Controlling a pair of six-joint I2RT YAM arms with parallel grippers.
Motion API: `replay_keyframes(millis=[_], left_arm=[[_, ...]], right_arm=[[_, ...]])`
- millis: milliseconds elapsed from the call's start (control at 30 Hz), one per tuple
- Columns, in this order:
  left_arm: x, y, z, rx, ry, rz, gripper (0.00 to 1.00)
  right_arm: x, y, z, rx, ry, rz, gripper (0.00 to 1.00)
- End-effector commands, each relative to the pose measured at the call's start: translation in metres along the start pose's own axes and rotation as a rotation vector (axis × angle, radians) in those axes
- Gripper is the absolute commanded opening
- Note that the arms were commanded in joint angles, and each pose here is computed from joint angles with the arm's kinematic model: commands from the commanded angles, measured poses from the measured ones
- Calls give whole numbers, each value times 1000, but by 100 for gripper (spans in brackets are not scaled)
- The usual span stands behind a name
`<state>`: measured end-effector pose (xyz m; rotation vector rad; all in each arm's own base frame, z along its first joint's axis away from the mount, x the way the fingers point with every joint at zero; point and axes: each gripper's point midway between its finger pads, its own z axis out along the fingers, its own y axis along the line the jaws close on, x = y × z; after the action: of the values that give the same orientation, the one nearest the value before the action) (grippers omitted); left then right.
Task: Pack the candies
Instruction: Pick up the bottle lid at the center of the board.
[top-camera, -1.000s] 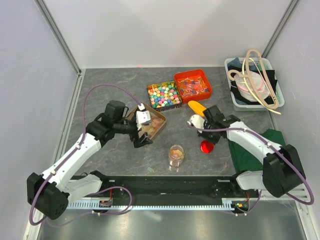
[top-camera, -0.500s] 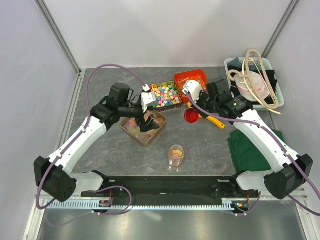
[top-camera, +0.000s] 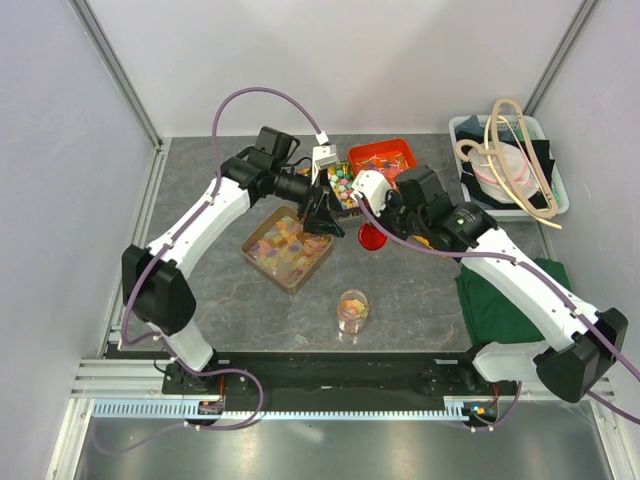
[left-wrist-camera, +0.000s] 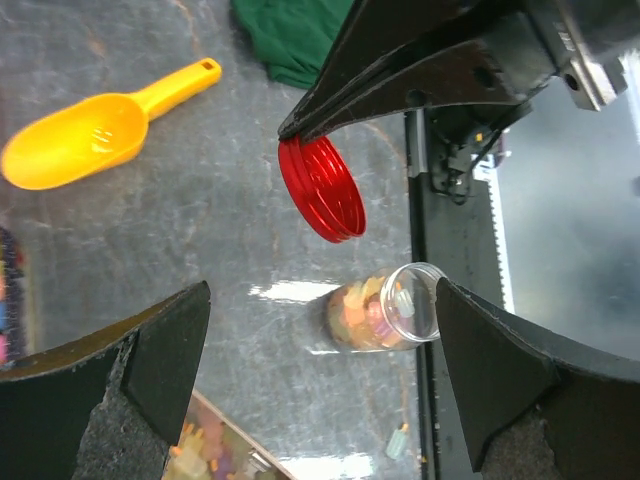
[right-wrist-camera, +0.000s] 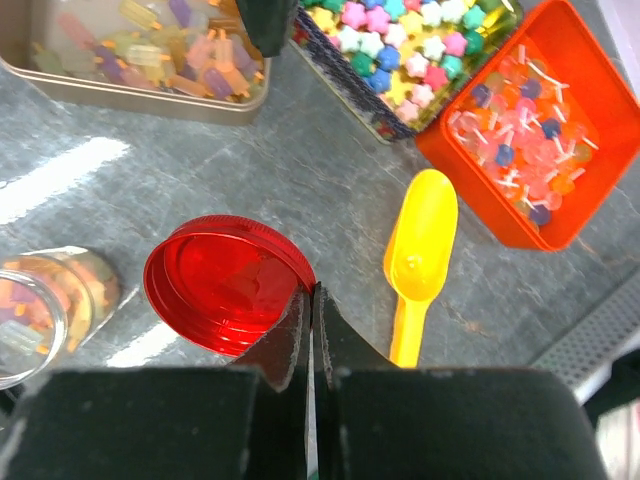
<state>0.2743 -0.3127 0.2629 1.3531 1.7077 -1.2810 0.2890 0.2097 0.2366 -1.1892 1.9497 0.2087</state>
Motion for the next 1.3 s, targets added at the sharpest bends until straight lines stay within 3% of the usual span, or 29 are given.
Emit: replay_keyframes(millis=[0, 767, 967, 1067, 1133, 1200, 1267], left_arm=[[-16, -17, 1, 107, -26, -98, 99], [-11, 13, 32, 103, 15, -195, 99], [-8, 12, 35, 118, 20, -197, 82], [-7, 10, 36, 127, 20, -193, 62], [-6, 9, 36, 128, 21, -194, 60], [-4, 8, 38, 133, 25, -192, 49], [-5, 7, 38, 131, 27, -188, 48]], right_arm=[[-21, -15, -18, 116, -103, 3, 0], [-63, -16, -3, 258, -99, -80, 0], [-59, -18, 3, 294, -80, -103, 0], [-57, -21, 3, 316, -78, -110, 0], [-57, -21, 2, 316, -79, -111, 0], [-59, -21, 2, 315, -85, -109, 0], [-59, -21, 2, 312, -84, -110, 0]])
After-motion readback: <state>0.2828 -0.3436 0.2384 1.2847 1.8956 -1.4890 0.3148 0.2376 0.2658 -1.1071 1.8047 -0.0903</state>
